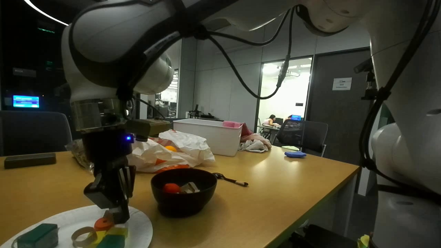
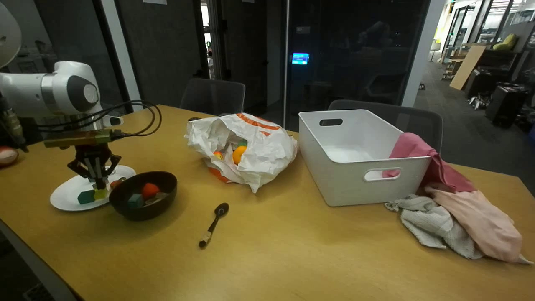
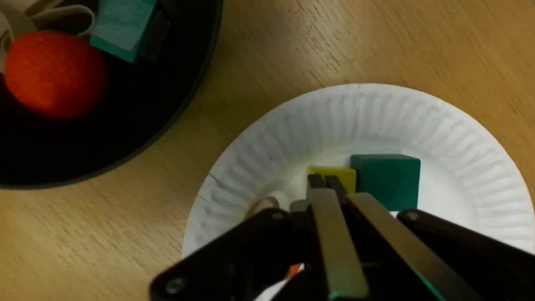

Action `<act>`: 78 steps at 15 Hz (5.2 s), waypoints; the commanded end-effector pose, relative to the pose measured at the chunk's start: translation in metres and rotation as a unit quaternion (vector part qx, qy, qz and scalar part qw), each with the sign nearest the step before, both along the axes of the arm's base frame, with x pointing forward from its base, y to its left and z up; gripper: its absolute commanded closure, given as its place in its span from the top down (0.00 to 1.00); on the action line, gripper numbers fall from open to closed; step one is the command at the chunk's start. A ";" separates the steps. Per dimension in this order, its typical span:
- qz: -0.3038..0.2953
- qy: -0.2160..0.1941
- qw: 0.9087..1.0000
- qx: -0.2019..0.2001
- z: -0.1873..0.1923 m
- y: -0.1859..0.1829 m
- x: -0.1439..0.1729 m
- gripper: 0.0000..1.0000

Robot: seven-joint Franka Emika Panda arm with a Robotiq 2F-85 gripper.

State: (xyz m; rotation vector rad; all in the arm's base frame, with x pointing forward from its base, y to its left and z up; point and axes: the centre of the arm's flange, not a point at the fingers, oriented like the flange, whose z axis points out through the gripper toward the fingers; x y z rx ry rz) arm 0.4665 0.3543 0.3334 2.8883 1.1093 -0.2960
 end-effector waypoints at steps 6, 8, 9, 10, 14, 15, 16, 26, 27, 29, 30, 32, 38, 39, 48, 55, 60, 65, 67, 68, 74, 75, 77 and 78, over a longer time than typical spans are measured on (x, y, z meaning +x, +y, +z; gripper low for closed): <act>-0.043 0.010 0.999 0.022 0.013 0.007 -0.016 0.77; -0.048 0.021 0.998 0.020 0.004 0.007 -0.023 0.92; -0.045 0.029 0.998 0.022 -0.001 0.008 -0.028 0.99; -0.044 0.033 0.998 0.022 -0.005 0.007 -0.031 1.00; -0.036 0.052 0.998 0.029 -0.027 0.007 -0.046 1.00; -0.037 0.049 0.997 0.035 -0.030 0.008 -0.048 1.00; -0.039 0.043 0.997 0.040 -0.033 0.010 -0.050 1.00; 0.033 -0.069 0.996 0.040 -0.026 0.031 -0.054 1.00; 0.040 -0.073 0.996 0.040 -0.025 0.033 -0.055 1.00; 0.054 -0.082 0.994 0.039 -0.022 0.037 -0.057 1.00; 0.059 -0.086 0.994 0.040 -0.020 0.041 -0.058 1.00; 0.068 -0.091 0.993 0.045 -0.012 0.048 -0.061 1.00; 0.091 -0.113 0.988 0.042 0.000 0.061 -0.052 1.00; 0.096 -0.116 0.988 0.039 -0.002 0.059 -0.047 1.00; 0.079 -0.097 0.992 0.018 -0.034 0.032 -0.027 1.00; 0.080 -0.100 0.992 0.015 -0.038 0.030 -0.026 0.66; 0.078 -0.113 0.990 0.010 -0.025 0.029 -0.023 0.43; 0.074 -0.143 0.987 0.010 0.009 0.032 -0.018 0.43; 0.067 -0.160 0.985 0.016 0.033 0.031 -0.016 0.43; 0.059 -0.171 0.983 0.021 0.047 0.029 -0.014 0.43; -0.022 -0.238 0.971 -0.007 0.107 -0.023 0.009 0.43; -0.042 -0.246 0.968 -0.017 0.114 -0.039 0.015 0.43; -0.092 -0.252 0.963 -0.036 0.123 -0.075 0.024 0.43; -0.116 -0.248 0.961 -0.044 0.126 -0.091 0.026 0.43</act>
